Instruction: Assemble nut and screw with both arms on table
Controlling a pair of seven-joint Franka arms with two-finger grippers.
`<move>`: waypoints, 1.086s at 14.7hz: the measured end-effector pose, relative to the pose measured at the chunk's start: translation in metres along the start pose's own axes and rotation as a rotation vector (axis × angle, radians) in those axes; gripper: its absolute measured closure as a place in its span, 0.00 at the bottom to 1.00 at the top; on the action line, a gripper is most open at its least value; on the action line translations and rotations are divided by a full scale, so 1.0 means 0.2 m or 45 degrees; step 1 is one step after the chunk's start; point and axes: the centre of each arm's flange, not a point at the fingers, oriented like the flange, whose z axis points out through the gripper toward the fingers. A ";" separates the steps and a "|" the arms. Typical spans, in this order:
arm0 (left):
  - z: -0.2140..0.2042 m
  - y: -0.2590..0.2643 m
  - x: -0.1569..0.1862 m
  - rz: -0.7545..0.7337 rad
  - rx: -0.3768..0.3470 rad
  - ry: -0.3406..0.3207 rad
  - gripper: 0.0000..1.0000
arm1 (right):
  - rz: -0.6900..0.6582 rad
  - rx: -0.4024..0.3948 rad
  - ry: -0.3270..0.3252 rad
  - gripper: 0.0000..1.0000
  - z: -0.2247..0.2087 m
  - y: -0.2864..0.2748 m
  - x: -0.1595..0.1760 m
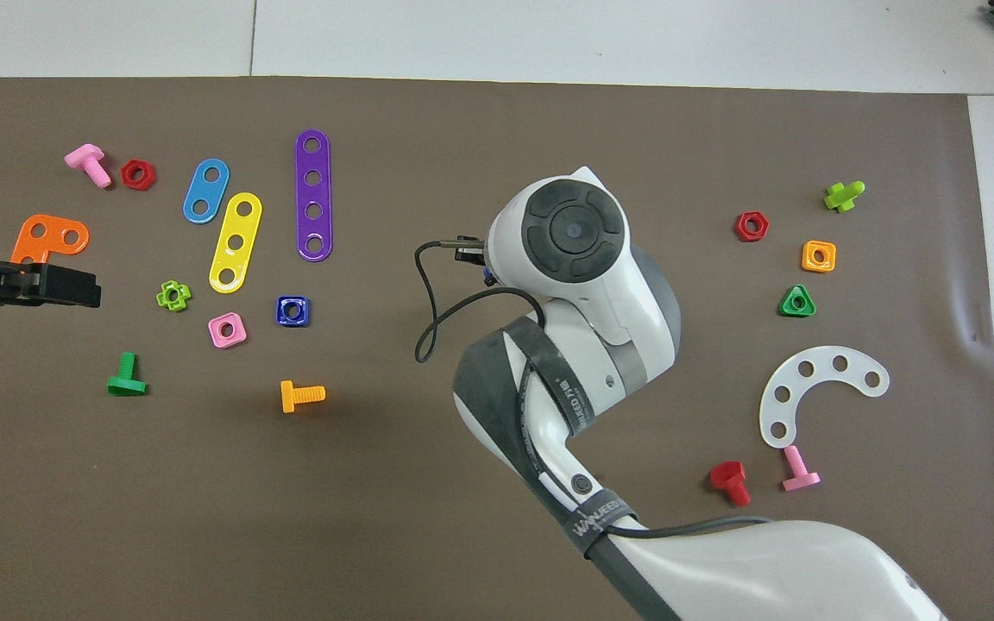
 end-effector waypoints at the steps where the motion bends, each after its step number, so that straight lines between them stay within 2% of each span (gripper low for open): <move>1: 0.01 0.02 0.00 0.011 -0.001 -0.010 0.00 | 0.005 0.004 0.004 0.81 0.05 -0.06 -0.05; 5: 0.10 0.08 0.01 0.039 -0.007 -0.059 0.00 | 0.023 0.029 0.014 0.81 0.19 -0.20 -0.18; 8: 0.20 0.11 0.05 0.041 -0.021 -0.095 0.01 | 0.017 0.045 0.027 0.81 0.24 -0.22 -0.19; 13: 0.45 0.22 0.19 -0.026 -0.037 -0.091 0.02 | -0.009 0.008 0.025 0.80 0.30 -0.20 -0.22; 14: 0.51 0.26 0.21 -0.035 -0.039 -0.084 0.02 | -0.017 -0.005 0.024 0.76 0.32 -0.19 -0.23; 16: 0.60 0.29 0.23 -0.044 -0.042 -0.070 0.02 | -0.021 -0.010 0.022 0.55 0.33 -0.19 -0.24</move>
